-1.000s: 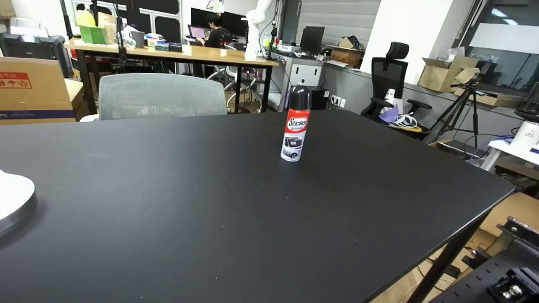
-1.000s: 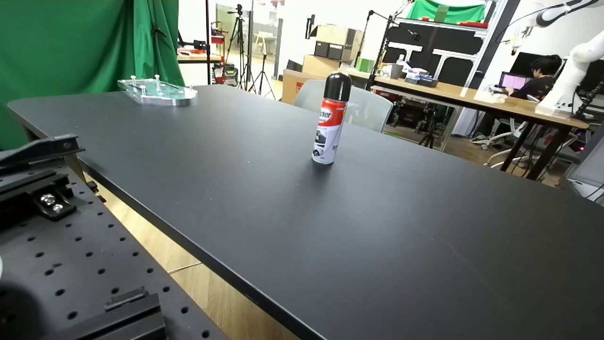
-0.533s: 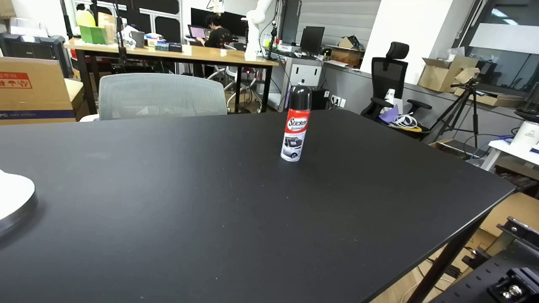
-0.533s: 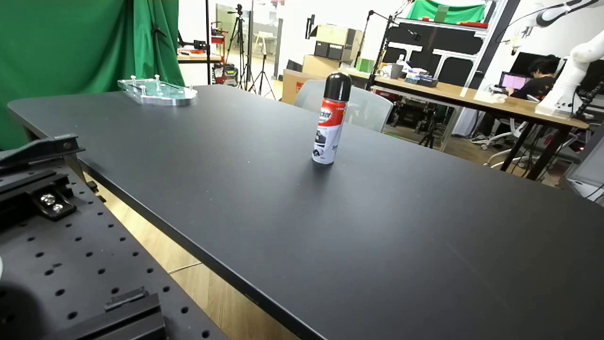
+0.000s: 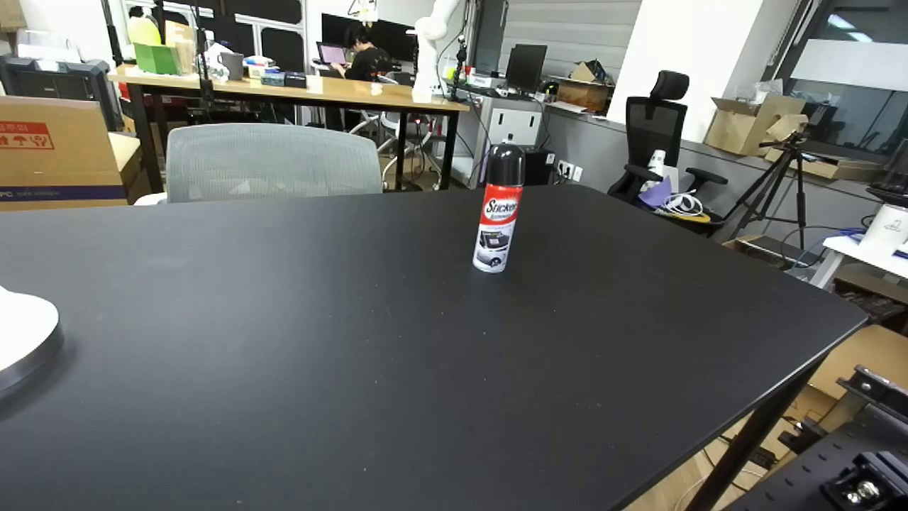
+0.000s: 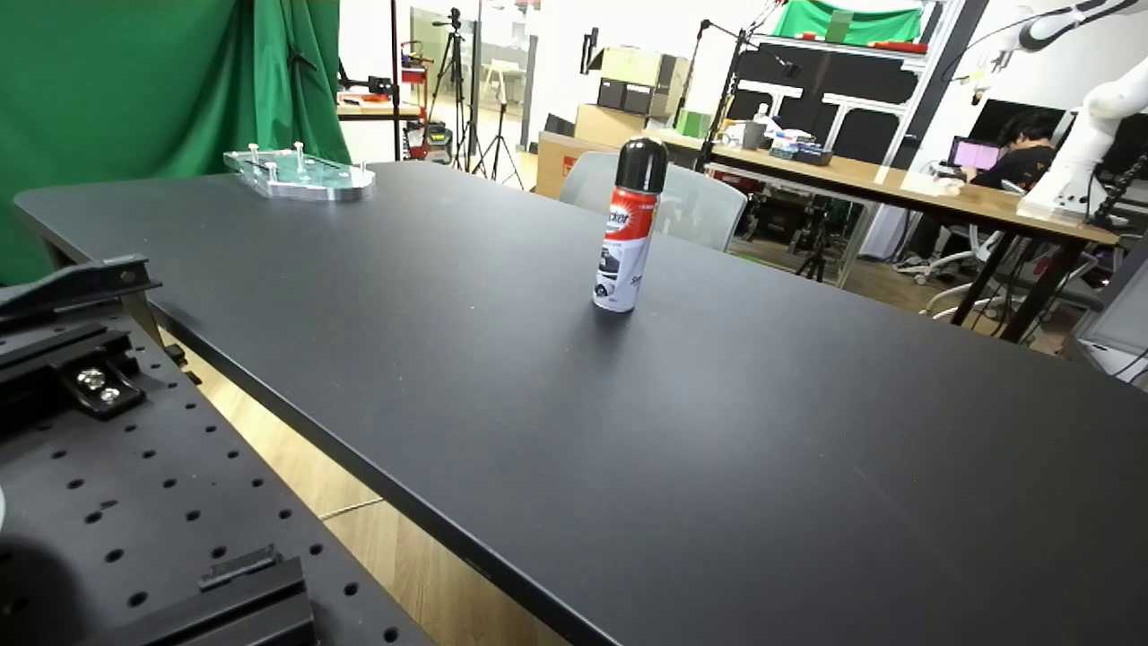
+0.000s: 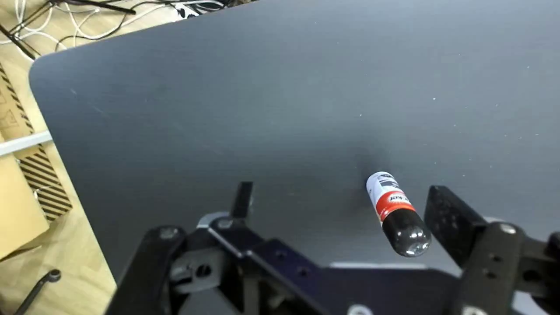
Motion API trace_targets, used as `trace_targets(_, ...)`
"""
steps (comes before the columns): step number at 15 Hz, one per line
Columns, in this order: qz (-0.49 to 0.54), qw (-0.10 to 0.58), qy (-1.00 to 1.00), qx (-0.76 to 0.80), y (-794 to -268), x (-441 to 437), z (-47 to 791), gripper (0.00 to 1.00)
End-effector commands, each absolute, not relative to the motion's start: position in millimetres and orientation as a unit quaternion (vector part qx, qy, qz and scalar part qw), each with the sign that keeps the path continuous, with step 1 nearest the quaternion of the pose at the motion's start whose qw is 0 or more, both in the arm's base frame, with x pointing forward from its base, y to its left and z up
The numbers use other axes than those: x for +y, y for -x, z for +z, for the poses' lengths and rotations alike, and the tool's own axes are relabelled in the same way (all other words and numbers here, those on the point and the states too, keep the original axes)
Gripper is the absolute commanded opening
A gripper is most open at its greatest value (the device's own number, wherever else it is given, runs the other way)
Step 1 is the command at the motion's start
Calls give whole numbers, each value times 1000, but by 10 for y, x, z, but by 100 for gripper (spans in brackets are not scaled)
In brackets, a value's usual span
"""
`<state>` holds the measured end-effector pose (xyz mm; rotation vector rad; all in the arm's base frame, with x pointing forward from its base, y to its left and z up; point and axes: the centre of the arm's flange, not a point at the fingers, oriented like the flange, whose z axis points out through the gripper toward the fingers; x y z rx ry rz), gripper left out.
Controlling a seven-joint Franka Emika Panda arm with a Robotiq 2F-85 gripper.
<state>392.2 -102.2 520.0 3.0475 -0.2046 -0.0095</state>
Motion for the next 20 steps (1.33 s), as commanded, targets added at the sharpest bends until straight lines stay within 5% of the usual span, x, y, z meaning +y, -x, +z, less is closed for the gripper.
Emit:
trace_targets(1,7,55,-998,-39,-4368,-838,4856,100)
trace_targets(10,32,41,-999,-2,-5098,-559,3818,100)
trace_targets(20,25,32,-999,8,-5140,-354,3609,100)
